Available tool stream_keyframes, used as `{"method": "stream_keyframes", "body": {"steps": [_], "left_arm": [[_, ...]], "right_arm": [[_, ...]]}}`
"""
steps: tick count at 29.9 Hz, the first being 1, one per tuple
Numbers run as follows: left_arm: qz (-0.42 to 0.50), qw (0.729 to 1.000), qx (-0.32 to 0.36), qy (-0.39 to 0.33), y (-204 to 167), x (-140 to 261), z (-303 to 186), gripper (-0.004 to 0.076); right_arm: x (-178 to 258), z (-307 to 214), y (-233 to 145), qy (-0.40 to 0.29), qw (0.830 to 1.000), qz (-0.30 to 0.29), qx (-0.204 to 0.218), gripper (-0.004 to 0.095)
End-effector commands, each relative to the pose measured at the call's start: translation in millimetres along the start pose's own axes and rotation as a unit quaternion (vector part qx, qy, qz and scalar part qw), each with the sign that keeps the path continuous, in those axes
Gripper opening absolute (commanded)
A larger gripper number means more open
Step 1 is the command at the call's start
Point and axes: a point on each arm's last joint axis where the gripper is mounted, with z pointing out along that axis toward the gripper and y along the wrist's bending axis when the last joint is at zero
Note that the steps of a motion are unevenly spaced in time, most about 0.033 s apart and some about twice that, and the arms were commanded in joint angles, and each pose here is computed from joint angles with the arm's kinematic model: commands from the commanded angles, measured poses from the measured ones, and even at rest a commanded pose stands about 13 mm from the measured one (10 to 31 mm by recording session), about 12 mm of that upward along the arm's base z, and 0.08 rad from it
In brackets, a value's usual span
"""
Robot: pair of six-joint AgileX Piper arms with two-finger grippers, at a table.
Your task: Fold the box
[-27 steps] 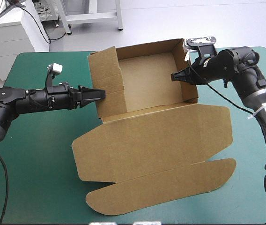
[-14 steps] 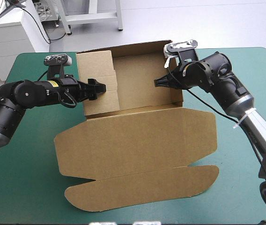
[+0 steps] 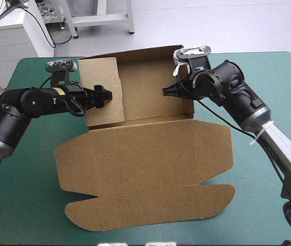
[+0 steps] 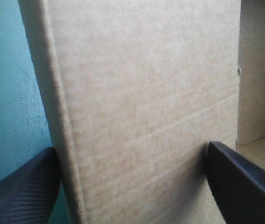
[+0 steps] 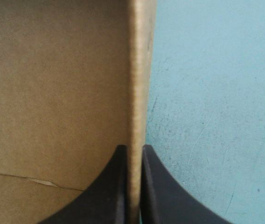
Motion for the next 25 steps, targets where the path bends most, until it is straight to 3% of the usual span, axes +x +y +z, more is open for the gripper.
{"method": "stream_keyframes", "body": {"steps": [1, 10, 12, 14, 16, 17, 25], "left_arm": [[-0.001, 0.999, 0.012, -0.05, -7.1, -13.0, -7.4, 0.0598], [0.0, 0.999, 0.006, -0.049, -4.2, -14.3, 0.7, 0.0575], [0.0, 0.999, 0.005, -0.046, -3.9, -13.8, 1.8, 0.0477], [0.0, 0.999, 0.005, -0.043, -3.5, -13.4, 3.2, 0.0293], [0.001, 0.999, 0.005, -0.042, -3.7, -13.6, 2.9, 0.0032], [0.005, 0.999, 0.005, -0.043, -3.7, -13.8, 2.9, -0.0001], [0.011, 1.0, 0.0, -0.019, -1.0, -11.8, 12.1, -0.0008]], "right_arm": [[-14.2, -29.4, 3.2, -0.071, 0.997, 0.006, -0.03, 0.0001], [-14.6, -29.5, 3.1, -0.073, 0.997, 0.002, -0.03, 0.0001], [-15.0, -29.6, 3.3, -0.076, 0.997, 0.002, -0.031, 0.0001], [-15.3, -29.6, 3.4, -0.077, 0.997, 0.002, -0.031, 0.0002], [-15.4, -29.6, 3.4, -0.078, 0.996, 0.002, -0.032, 0.0001], [-14.9, -29.6, 3.5, -0.075, 0.997, 0.002, -0.032, 0.0001], [-7.9, -29.1, 2.2, -0.035, 0.999, 0.01, -0.025, 0.0001]]}}
